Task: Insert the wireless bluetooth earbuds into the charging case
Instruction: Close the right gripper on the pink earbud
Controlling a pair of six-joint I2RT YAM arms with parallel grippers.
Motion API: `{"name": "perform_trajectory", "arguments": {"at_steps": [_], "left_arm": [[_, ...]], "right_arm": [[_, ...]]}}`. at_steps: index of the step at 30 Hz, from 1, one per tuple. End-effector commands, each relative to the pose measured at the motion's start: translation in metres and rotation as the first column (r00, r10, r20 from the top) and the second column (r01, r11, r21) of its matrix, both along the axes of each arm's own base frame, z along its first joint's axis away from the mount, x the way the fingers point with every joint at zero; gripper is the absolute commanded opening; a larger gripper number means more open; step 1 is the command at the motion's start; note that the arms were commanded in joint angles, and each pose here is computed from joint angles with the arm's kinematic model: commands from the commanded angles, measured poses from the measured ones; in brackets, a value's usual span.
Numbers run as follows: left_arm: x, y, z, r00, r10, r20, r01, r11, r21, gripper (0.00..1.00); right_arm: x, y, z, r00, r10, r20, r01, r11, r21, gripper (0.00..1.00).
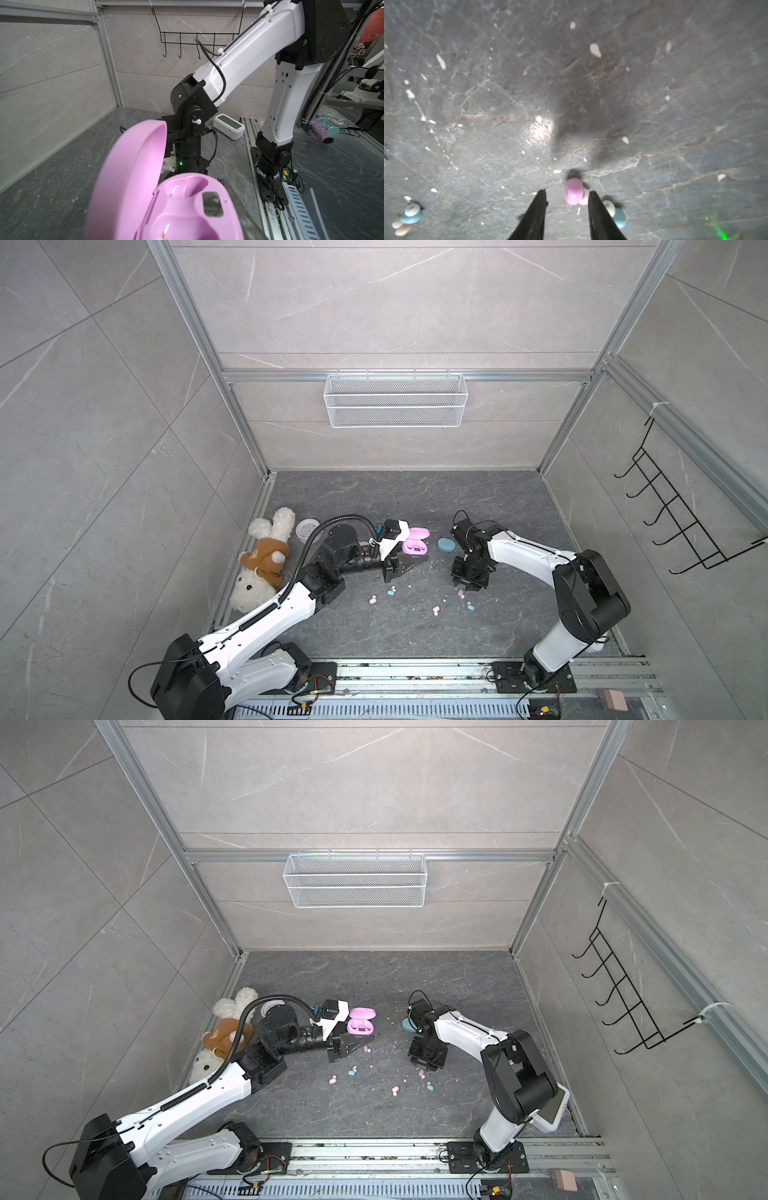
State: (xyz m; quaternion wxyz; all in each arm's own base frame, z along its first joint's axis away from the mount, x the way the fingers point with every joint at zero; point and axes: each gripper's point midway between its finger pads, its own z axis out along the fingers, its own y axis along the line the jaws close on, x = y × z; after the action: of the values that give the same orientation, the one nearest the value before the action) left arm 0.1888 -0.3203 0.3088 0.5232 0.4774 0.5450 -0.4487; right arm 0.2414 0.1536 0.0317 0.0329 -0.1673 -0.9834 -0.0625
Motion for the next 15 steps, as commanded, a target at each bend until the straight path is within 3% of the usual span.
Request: {"name": "perform_trajectory", "arguments": {"at_steps": [1, 15], "left_arm": [[-0.001, 0.003, 0.017, 0.999, 0.007, 0.049, -0.005, 0.999, -0.034, 0.23], [-0.002, 0.003, 0.018, 0.999, 0.005, 0.048, -0.003, 0.999, -0.038, 0.23]], "right_arm": [[-0.007, -0.004, -0.008, 0.999, 0.037, -0.033, -0.037, 0.999, -0.015, 0.35], [-0.01, -0.005, -0.019, 0.996, 0.07, -0.051, -0.071, 0.997, -0.02, 0.31]]}}
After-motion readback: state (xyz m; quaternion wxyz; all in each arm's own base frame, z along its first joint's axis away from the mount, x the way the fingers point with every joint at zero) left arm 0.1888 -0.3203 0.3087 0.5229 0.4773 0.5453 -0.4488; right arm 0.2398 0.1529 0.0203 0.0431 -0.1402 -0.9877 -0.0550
